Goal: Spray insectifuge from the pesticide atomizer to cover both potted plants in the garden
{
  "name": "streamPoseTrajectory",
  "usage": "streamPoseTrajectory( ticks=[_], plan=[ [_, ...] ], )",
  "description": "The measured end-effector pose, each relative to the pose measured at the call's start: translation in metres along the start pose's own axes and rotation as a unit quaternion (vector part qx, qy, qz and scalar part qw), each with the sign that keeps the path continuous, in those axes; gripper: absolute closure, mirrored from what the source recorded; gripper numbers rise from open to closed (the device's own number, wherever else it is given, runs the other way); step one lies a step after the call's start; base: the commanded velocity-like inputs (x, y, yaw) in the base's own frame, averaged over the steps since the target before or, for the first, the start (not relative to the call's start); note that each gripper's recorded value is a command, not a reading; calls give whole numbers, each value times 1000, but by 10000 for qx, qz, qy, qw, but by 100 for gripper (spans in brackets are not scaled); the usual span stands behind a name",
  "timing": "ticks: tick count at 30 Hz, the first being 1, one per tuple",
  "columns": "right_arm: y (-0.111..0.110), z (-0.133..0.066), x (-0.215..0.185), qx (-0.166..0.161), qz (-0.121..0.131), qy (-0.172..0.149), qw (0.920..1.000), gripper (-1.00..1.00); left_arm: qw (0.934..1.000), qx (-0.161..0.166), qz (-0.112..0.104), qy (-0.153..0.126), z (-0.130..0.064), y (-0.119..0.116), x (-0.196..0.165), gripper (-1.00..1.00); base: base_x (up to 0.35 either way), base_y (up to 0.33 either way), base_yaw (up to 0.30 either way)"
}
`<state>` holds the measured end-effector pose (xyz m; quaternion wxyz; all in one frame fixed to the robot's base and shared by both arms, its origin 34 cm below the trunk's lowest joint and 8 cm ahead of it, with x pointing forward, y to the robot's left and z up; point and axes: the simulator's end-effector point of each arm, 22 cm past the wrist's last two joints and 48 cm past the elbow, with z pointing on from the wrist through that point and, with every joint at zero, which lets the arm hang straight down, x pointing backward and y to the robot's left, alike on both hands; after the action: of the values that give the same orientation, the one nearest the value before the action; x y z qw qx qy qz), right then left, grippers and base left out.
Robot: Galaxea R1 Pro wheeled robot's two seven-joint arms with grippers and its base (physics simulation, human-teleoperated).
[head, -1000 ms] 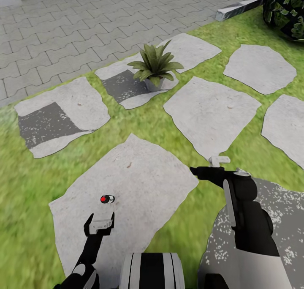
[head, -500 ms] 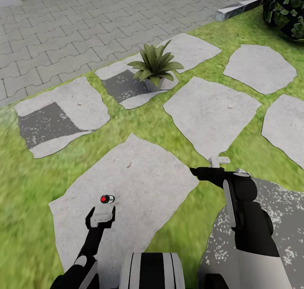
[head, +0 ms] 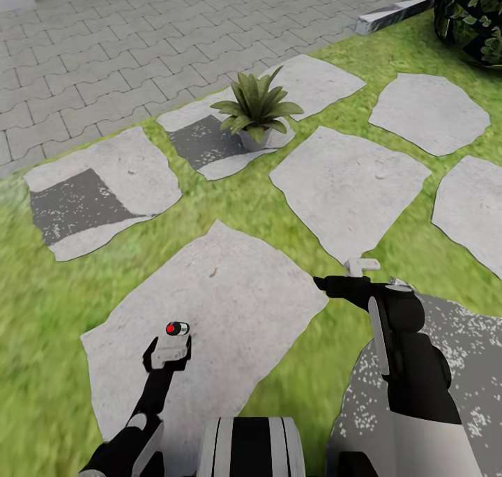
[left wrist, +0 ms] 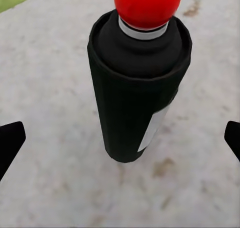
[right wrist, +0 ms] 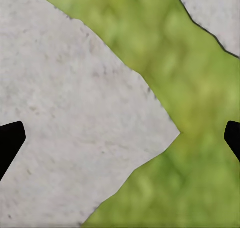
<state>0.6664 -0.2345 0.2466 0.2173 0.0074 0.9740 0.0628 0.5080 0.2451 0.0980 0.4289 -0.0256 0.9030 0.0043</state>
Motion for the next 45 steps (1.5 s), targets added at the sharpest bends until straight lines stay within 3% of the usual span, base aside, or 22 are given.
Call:
streamPoseTrajectory(
  ticks=[34, 45],
  plan=[
    [1, 0, 4, -10, 10, 34, 10000, -100, 9999, 86, 67, -122, 14, -7, -12, -100, 0, 0, 0],
    [12, 2, 11, -91, -70, 97, 9999, -100, 9997, 172, 74, -169, 18, -12, -17, -100, 0, 0, 0]
  ],
)
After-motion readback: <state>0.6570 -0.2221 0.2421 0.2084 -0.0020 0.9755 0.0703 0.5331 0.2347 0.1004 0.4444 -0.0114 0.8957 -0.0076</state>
